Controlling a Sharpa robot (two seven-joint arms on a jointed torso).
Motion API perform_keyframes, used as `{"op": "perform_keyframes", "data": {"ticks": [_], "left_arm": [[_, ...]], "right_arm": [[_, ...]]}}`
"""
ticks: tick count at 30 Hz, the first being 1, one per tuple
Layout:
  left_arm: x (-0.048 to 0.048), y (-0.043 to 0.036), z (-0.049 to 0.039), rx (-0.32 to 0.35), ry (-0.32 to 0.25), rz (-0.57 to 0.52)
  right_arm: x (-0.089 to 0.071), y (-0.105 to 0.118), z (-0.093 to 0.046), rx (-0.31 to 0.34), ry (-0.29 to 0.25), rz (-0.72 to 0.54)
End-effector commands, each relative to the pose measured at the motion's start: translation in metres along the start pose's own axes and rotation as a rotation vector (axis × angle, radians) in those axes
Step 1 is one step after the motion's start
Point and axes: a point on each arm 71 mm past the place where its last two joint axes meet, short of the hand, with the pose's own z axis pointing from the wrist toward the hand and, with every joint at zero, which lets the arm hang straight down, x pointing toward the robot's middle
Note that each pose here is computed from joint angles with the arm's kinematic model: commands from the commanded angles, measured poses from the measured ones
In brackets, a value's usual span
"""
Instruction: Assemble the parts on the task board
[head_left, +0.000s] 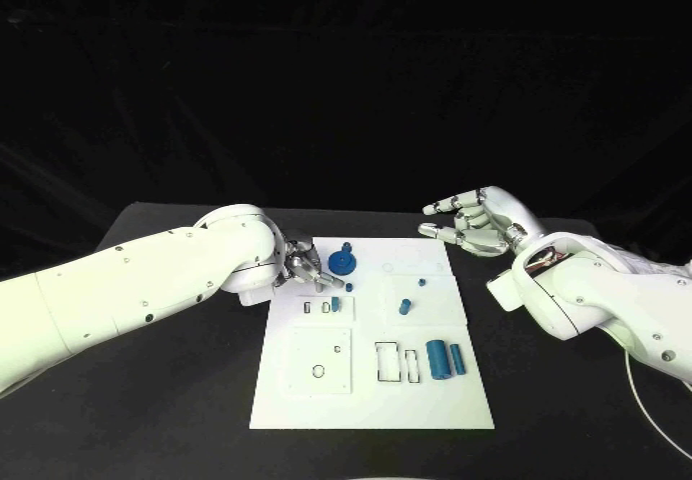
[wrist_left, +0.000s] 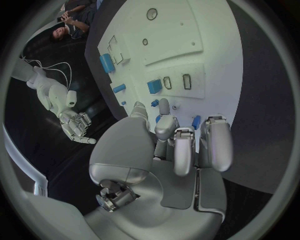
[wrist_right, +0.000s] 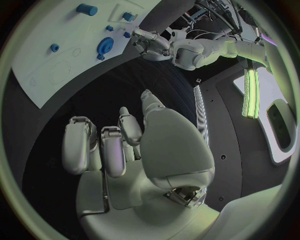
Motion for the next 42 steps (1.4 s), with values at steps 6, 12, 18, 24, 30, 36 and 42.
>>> {"op": "perform_keyframes", "data": {"ticks": [6, 12, 18, 24, 30, 36, 42], "left_arm": [[0.004, -0.0099, 0.0063, -0.042, 0.039, 0.104], [0.0071, -0.0131, 0.0094, -0.046, 0.06, 0.117], [0.0082, -0.0146, 0.0108, -0.046, 0.07, 0.115], [0.0093, -0.0173, 0.0124, -0.046, 0.08, 0.121], [0.0108, -0.0195, 0.0137, -0.045, 0.09, 0.127], [0.0118, -0.0212, 0.0144, -0.042, 0.092, 0.127], [0.0129, -0.0225, 0.0152, -0.041, 0.102, 0.132]], "right_arm": [[0.001, -0.003, 0.003, 0.015, 0.007, 0.011], [0.0, -0.006, 0.003, 0.027, 0.009, 0.007], [0.0, -0.007, 0.004, 0.033, 0.009, 0.006], [0.002, -0.007, 0.006, 0.035, 0.014, 0.007], [0.004, -0.008, 0.007, 0.037, 0.018, 0.007], [0.005, -0.008, 0.008, 0.038, 0.022, 0.009], [0.006, -0.008, 0.008, 0.038, 0.026, 0.01]]}}
